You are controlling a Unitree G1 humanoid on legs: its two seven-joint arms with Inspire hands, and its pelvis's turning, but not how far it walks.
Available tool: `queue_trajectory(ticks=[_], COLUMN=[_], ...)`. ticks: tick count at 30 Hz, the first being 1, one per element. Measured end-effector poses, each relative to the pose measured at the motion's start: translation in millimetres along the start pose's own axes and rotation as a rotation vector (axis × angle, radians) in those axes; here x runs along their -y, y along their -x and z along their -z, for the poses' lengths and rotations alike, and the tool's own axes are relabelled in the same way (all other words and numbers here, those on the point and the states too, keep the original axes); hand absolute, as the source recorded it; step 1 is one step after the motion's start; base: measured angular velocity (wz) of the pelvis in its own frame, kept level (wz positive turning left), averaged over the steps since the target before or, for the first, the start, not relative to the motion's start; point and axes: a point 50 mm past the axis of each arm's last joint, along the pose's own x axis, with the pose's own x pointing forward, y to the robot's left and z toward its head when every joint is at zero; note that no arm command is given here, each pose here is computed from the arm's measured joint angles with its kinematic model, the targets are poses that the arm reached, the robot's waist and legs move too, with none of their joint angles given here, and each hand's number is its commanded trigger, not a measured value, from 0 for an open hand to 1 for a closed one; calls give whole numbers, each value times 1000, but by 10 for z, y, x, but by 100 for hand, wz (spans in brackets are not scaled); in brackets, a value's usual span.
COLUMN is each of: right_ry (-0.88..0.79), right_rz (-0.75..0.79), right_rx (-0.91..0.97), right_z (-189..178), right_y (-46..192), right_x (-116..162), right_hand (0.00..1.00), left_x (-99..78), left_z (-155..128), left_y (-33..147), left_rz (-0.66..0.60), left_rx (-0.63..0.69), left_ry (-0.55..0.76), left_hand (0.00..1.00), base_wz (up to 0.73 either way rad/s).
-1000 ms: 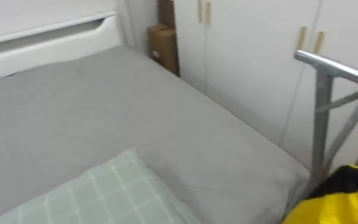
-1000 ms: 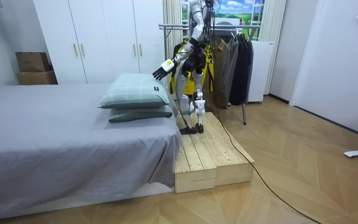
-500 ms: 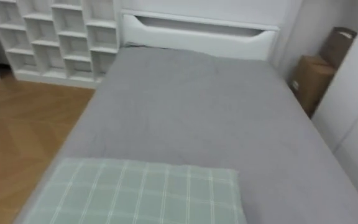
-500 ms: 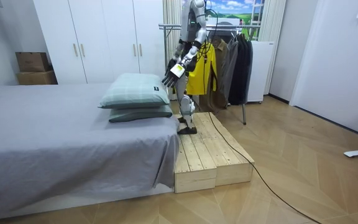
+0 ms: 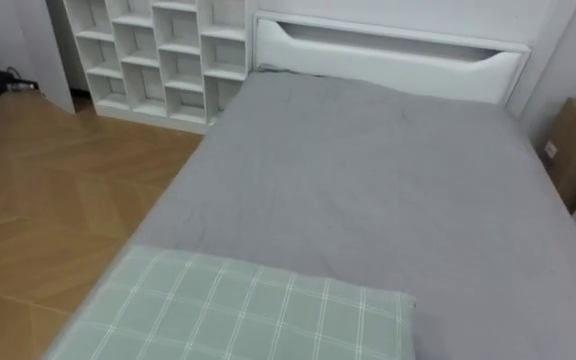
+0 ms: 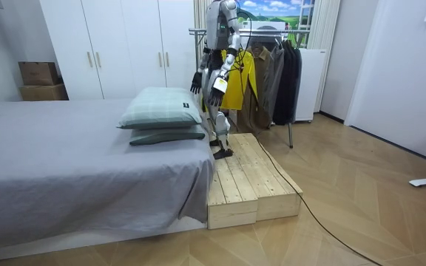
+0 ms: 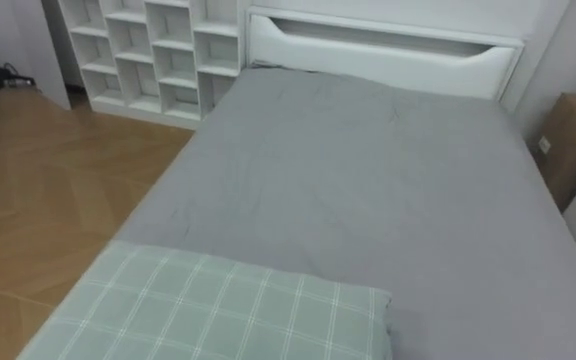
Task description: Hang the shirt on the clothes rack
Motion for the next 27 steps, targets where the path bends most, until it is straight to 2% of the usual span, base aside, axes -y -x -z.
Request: queue_trajectory(ticks=[6,14,27], right_ry=[-54,-117,-110], right_rz=[5,-9,-12], right_rx=[-37,-79,-83], right_z=[137,226,151], right_y=[25,40,21], right_x=[37,33,13], right_hand=[0,0,0], left_x=[37,129,268], left_z=[204,604,755], left_y=[38,181,300], left_rz=[42,213,394], left_rx=[-112,-332,-484], left_ry=[-42,-117,-156], left_hand=[0,0,0], base_wz=[1,-16,-4])
